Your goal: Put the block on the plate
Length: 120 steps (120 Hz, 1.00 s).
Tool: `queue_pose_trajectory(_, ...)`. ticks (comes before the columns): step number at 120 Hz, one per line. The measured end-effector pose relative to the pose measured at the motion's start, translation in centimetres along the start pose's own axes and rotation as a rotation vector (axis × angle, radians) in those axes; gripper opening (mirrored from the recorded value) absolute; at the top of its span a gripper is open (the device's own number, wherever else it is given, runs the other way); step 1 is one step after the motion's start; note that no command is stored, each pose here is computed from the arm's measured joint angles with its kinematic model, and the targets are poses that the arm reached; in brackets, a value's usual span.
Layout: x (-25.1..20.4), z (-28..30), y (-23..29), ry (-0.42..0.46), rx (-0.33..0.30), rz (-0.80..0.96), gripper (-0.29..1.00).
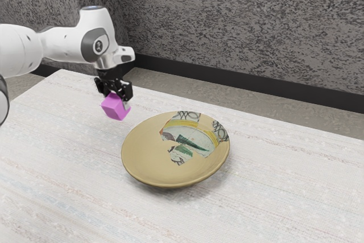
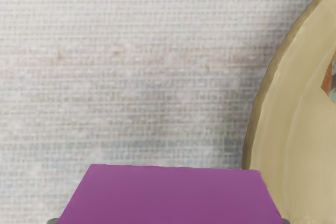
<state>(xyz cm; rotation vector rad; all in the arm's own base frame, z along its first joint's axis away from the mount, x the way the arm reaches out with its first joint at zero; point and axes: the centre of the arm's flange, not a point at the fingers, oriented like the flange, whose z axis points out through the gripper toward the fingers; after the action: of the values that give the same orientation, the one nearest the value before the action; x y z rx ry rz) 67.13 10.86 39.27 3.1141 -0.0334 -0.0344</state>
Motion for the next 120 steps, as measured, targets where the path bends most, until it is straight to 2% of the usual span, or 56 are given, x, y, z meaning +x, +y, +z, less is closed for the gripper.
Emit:
queue_pose_trajectory(55, 1.3, 1.2, 15.7, -0.048, -0.017, 0.232, 0.46)
queue_pose_trajectory(86, 1.3, 7.9, 19.0, -0.15, -0.023, 0.276, 0.46)
queue_pose_trajectory(102, 1.2, 8.4, 19.7, -0.158, -0.022, 0.285, 0.57)
queue_pose_trajectory(120, 1.1, 6.6, 19.6, -0.135, -0.015, 0.286, 0.64)
